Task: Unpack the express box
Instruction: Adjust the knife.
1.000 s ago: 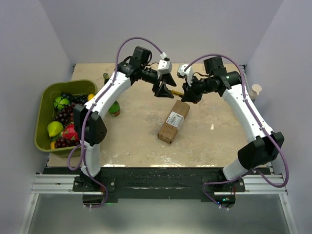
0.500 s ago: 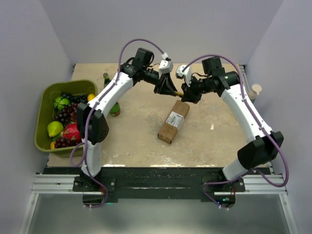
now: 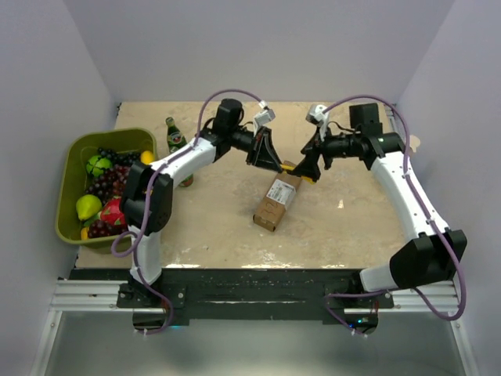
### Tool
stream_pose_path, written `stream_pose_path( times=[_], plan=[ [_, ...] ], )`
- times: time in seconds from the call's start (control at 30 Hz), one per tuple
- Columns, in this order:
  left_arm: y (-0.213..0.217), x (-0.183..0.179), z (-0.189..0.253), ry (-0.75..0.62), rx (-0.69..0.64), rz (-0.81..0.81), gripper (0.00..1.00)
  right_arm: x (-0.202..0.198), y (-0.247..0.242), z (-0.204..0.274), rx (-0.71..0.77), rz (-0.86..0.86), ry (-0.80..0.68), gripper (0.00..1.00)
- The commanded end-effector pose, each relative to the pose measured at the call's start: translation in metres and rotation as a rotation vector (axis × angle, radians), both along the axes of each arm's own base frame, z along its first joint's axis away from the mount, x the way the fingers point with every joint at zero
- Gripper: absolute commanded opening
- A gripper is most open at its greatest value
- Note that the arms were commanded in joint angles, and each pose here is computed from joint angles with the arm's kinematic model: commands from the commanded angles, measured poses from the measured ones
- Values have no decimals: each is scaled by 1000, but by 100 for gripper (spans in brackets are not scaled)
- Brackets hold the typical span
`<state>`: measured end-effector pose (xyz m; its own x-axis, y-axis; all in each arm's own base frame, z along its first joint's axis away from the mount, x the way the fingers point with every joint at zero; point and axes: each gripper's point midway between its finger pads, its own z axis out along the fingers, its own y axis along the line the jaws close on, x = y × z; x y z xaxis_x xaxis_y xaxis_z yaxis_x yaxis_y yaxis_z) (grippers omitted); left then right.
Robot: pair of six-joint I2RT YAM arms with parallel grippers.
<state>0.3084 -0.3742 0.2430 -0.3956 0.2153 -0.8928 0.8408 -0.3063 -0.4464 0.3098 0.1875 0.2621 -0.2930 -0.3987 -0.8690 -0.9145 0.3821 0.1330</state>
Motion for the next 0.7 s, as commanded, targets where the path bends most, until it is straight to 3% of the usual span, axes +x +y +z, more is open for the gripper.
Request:
stream_pose_path(
  times=[0.0, 0.27, 0.47, 0.67],
  plan=[
    [11, -18, 56, -21, -84, -68, 0, -13, 17, 35, 266, 119, 35, 81],
    [8, -14, 64, -33, -91, -66, 0, -17, 12, 12, 207, 73, 52, 75],
    [7, -14, 63, -27, -89, -68, 0, -13, 13, 11, 221, 48, 76, 65],
    [5, -14, 63, -20, -86, -63, 0, -8, 18, 14, 200, 42, 51, 64]
  ],
)
